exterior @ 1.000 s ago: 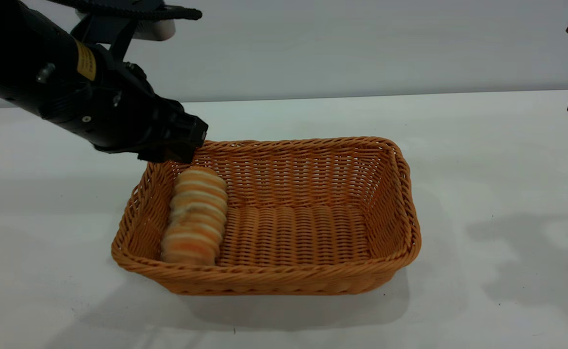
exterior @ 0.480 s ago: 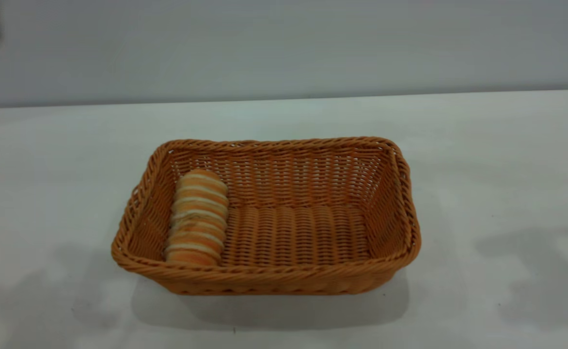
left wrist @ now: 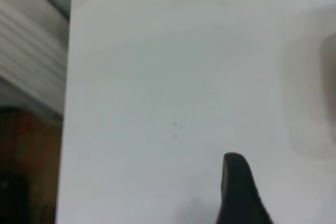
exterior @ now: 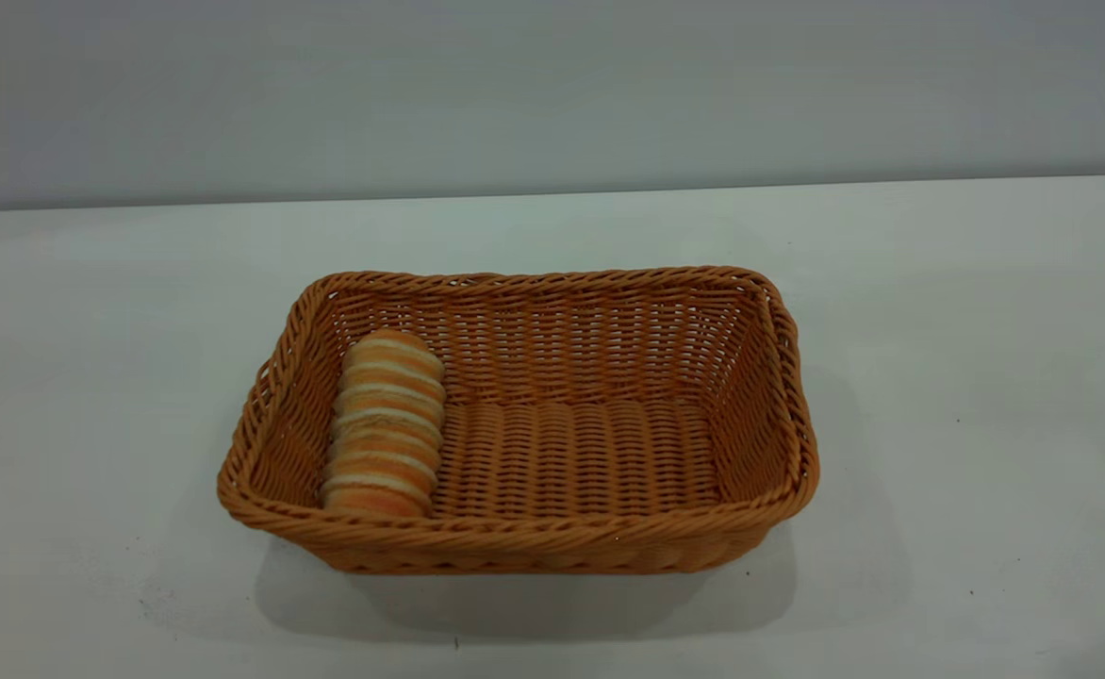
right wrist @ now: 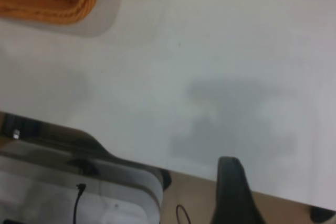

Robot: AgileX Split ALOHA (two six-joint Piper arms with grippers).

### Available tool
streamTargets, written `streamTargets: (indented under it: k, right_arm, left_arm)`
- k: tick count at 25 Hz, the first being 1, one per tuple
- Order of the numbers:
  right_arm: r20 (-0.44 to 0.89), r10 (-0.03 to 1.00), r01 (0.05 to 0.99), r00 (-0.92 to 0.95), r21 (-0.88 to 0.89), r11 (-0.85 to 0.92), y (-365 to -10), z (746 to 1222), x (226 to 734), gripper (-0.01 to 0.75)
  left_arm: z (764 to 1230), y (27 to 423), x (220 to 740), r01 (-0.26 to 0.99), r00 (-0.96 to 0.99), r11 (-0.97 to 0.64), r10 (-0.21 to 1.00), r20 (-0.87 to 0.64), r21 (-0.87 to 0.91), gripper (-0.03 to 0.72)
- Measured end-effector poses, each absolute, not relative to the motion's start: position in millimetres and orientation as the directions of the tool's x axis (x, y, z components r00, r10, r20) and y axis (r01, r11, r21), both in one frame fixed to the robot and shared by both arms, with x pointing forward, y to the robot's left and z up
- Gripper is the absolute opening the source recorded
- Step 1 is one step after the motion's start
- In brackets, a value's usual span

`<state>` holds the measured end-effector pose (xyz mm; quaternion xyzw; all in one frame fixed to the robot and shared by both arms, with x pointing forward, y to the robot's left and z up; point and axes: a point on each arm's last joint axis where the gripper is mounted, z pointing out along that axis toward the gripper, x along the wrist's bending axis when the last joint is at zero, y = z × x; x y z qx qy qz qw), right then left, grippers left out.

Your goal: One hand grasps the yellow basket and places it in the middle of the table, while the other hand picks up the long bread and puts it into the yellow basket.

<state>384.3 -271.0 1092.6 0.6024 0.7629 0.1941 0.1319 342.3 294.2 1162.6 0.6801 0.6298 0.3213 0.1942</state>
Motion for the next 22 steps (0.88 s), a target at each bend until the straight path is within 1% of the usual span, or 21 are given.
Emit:
streamTargets:
  k: [2,6,11,14,17,22]
  right_arm:
    - [0.031,0.97,0.84,-0.243,0.507,0.194,-274,1095,359,0.525]
    - [0.012,0.962,0.739,-0.274,0.642,0.202,-280,1097,309,0.525]
    - [-0.031,0.951,0.618,-0.308,0.754,0.224,-285,1077,264,0.525]
    - [-0.051,0.948,0.572,-0.315,0.787,0.232,-287,1061,249,0.525]
    - [-0.061,0.948,0.559,-0.311,0.795,0.234,-289,1044,242,0.525]
    - [-0.085,0.952,0.533,-0.295,0.812,0.238,-291,1041,237,0.525]
  left_arm:
    - [1157,304,319,0.702,0.0,-0.108,0.988,0.152,0.704,0.491]
    - [1132,316,283,0.671,0.027,-0.085,0.996,0.09,0.736,0.491]
    - [1101,327,256,0.636,0.04,-0.063,0.998,0.049,0.769,0.491]
    - [1081,331,246,0.628,0.047,-0.053,0.998,0.03,0.777,0.491]
    - [1063,330,239,0.631,0.066,-0.041,0.998,-0.001,0.774,0.491]
    - [1045,329,235,0.642,0.092,-0.039,0.995,-0.026,0.766,0.491]
